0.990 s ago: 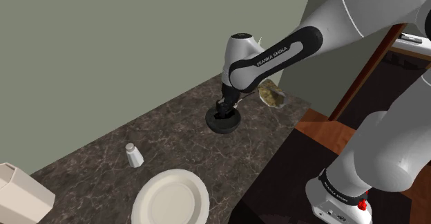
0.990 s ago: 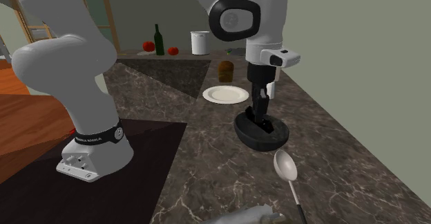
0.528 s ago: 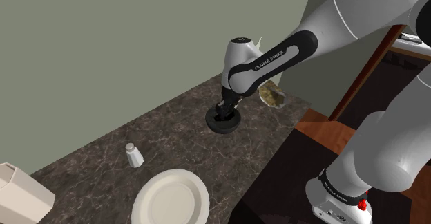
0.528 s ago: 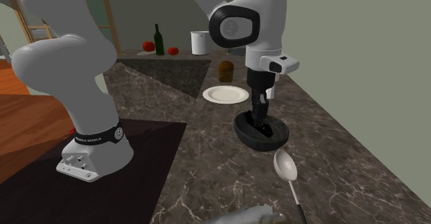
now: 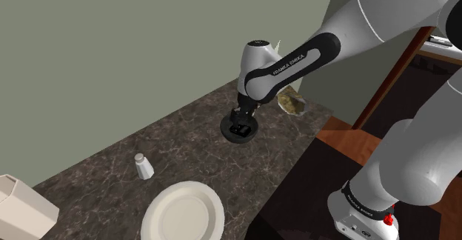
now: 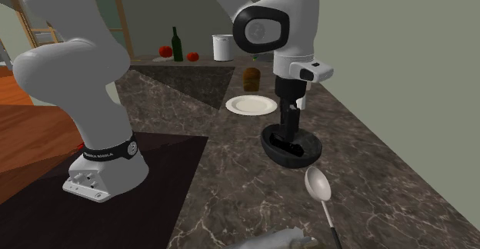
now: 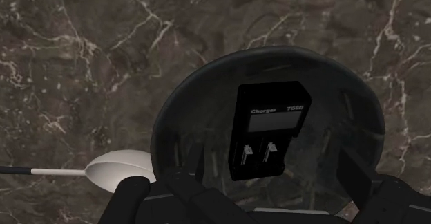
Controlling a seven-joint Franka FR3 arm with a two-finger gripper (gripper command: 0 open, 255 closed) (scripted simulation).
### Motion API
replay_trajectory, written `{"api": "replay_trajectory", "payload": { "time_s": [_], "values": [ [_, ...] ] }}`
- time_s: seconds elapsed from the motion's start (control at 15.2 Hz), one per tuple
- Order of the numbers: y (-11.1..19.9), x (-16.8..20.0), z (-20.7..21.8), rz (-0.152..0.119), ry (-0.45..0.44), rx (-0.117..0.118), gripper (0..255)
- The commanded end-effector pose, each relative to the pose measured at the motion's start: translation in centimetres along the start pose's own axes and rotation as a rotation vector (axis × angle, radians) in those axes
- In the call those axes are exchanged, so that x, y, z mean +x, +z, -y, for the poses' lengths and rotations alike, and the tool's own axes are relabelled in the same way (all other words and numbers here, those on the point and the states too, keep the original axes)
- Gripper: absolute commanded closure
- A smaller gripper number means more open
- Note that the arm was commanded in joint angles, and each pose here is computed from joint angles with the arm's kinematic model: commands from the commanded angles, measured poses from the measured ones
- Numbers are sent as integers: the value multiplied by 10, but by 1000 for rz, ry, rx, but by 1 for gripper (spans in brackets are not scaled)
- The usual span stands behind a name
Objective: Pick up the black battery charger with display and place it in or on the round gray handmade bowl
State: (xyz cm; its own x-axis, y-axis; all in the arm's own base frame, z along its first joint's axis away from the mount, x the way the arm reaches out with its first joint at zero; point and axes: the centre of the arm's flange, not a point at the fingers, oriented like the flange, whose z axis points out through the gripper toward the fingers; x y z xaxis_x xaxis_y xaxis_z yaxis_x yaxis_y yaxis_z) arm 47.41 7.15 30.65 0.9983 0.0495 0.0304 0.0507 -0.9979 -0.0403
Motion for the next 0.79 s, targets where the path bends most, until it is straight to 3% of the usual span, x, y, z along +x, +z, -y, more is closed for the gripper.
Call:
{"api": "replay_trajectory", "payload": {
  "time_s": [0.0, 0.2, 0.73],
  "values": [
    [-13, 0, 0, 0, 0, 0, 0],
    [-50, 0, 0, 0, 0, 0, 0],
    [-50, 0, 0, 0, 0, 0, 0]
  ]
}}
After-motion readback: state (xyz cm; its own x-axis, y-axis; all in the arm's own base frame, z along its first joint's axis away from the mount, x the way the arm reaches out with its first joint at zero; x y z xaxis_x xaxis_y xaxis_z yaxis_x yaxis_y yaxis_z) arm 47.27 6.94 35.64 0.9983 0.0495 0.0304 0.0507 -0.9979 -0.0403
